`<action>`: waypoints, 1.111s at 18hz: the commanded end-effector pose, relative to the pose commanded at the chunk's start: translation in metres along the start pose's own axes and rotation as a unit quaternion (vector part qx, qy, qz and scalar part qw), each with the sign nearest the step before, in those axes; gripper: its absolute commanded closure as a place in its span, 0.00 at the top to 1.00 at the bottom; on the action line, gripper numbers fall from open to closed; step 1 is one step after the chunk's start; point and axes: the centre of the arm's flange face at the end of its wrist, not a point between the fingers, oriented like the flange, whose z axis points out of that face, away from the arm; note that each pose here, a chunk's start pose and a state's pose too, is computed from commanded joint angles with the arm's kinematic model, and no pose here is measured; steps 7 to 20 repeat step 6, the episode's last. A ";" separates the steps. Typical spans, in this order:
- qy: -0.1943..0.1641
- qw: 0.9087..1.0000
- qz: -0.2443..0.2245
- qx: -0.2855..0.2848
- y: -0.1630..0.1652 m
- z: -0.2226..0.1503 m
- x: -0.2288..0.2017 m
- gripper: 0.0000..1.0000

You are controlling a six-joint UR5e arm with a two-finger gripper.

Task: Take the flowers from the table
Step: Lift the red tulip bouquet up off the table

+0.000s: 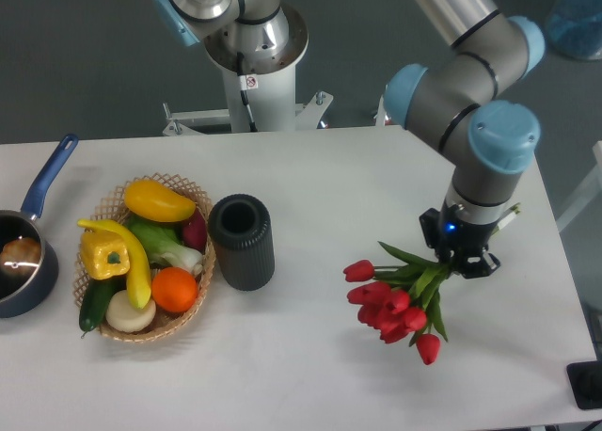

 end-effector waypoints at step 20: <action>-0.002 1.000 -0.005 -0.001 0.000 -0.002 -0.001 0.01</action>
